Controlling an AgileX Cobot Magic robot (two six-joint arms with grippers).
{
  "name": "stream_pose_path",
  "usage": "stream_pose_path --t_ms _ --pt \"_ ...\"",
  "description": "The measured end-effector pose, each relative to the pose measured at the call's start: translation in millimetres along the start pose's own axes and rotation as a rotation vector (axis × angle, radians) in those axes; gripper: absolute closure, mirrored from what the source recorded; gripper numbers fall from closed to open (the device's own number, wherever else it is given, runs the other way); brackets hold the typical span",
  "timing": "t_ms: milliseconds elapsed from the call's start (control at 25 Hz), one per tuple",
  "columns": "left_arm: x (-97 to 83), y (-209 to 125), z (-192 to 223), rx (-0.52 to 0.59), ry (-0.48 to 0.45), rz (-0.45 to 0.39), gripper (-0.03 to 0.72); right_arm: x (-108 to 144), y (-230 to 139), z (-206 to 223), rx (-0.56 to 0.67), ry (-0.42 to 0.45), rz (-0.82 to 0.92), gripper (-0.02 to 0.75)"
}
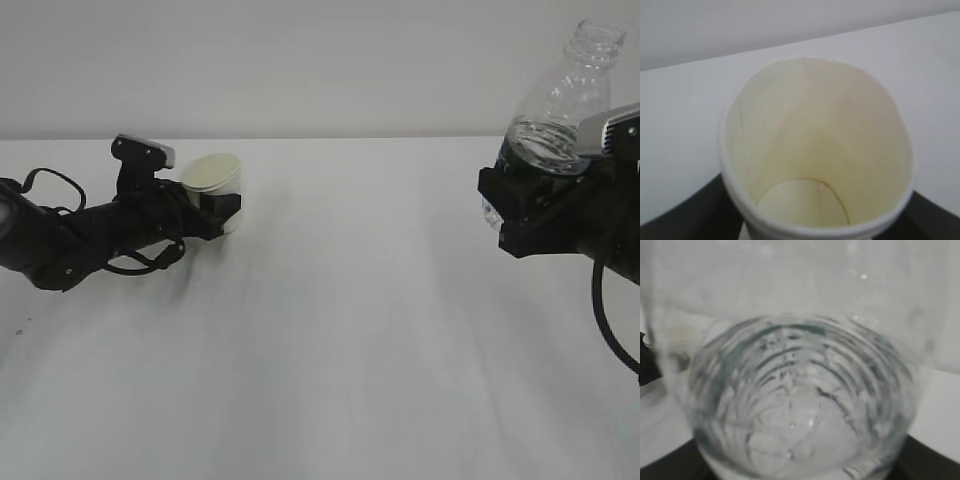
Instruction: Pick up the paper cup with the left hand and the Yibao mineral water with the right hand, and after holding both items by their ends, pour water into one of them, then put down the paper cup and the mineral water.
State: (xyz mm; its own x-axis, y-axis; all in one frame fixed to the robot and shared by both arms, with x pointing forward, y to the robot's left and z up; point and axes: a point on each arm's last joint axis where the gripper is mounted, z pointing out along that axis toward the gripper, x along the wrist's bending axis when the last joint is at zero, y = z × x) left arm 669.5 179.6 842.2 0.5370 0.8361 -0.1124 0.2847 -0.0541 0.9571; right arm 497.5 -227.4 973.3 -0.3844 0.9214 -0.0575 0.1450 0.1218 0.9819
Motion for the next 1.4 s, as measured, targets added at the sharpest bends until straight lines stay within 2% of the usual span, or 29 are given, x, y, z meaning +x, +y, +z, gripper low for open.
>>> stream_pose_path --t_ms 240,680,1040,1400 --pt "-2.2 6 -2 0.021 -0.025 0.017 0.202 0 0 0 0.0 0.0 0.0 0.302" --pt "8.8 32 -19 0.044 -0.108 0.013 0.207 0 0 0 0.001 0.0 0.0 0.302" --pt "0.2 49 -26 0.051 -0.177 0.06 0.211 0 0 0 0.001 0.0 0.0 0.302" --pt "-5.8 75 -36 0.016 -0.196 0.076 0.212 0 0 0 0.002 0.0 0.0 0.302"
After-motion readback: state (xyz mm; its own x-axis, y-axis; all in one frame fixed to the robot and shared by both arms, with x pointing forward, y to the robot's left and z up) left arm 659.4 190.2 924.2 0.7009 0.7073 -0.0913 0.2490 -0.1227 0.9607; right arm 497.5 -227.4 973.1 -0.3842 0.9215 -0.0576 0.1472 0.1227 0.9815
